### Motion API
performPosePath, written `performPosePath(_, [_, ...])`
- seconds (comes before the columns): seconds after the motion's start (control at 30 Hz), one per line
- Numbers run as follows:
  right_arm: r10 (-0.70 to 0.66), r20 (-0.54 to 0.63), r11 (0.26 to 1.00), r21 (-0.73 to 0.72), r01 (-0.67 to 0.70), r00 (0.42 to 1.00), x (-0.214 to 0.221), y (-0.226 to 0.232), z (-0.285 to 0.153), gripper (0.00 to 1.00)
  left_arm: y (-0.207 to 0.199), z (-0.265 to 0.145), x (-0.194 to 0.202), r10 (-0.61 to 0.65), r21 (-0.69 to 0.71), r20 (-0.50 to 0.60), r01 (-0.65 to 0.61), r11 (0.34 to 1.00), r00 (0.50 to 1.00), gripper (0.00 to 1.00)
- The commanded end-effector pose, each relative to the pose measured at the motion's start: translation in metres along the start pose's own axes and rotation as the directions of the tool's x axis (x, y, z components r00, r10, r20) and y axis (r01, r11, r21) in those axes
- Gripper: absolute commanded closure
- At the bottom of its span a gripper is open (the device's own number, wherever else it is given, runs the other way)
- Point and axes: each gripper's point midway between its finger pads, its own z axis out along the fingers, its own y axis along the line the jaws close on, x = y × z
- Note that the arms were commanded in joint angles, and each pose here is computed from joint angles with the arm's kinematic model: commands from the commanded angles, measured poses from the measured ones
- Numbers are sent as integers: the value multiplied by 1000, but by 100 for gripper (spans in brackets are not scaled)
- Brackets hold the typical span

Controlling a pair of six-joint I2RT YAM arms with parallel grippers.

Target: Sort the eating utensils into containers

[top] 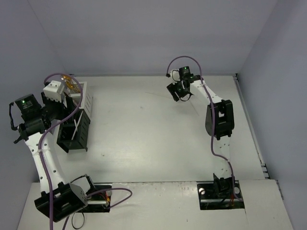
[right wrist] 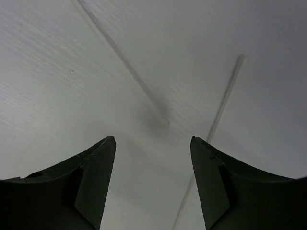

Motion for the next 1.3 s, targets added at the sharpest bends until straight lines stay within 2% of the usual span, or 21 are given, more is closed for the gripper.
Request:
performPosePath(0.0, [-49,106,998,-26,52,993,-36,-6,3,38,-16,-22,-39,104,10,133,-106,994,986,32])
performPosePath(0.13, [-28,119,996,-80,37,992,-38,0,22,38,-20,-27,-43,117,5,148,-119,993,982,32])
performPosePath(0.27, [-19,106,991,-129,33,994,-30,10,37,44,-20,-29,-46,115,2,151,-117,993,982,31])
performPosePath(0.47, [-38,21,985,-166,41,999,6,23,52,62,-17,-29,-54,84,0,156,-85,996,984,31])
performPosePath(0.53, [-51,-10,982,-181,48,999,18,28,52,65,-18,-30,-57,78,5,161,-79,997,984,31])
performPosePath(0.63, [-120,-102,970,-223,95,988,52,45,48,76,-20,-31,-67,70,21,178,-75,997,982,31])
performPosePath(0.77, [-199,-177,955,-255,150,964,76,60,33,97,-21,-36,-81,76,21,202,-82,996,977,30])
performPosePath(0.83, [-223,-182,950,-262,171,958,78,66,23,100,-22,-38,-84,73,22,208,-79,997,975,30])
performPosePath(0.97, [-190,-109,947,-282,153,976,53,83,-8,100,-23,-41,-97,48,26,234,-55,998,971,30])
performPosePath(1.07, [-133,-3,947,-295,126,991,13,94,-39,100,-22,-44,-114,-58,26,280,53,998,958,28])
performPosePath(1.13, [-74,81,941,-325,97,994,-19,104,-64,100,-22,-47,-134,-173,55,342,164,985,924,25])
performPosePath(1.17, [-64,118,938,-331,100,991,-32,109,-77,100,-22,-49,-145,-184,68,379,171,983,907,25])
performPosePath(1.2, [-32,156,932,-353,86,987,-47,114,-89,100,-28,-47,-148,-287,127,378,258,958,880,22])
performPosePath(1.27, [-5,212,923,-374,86,977,-67,121,-110,100,-36,-47,-159,-361,210,404,299,931,840,21])
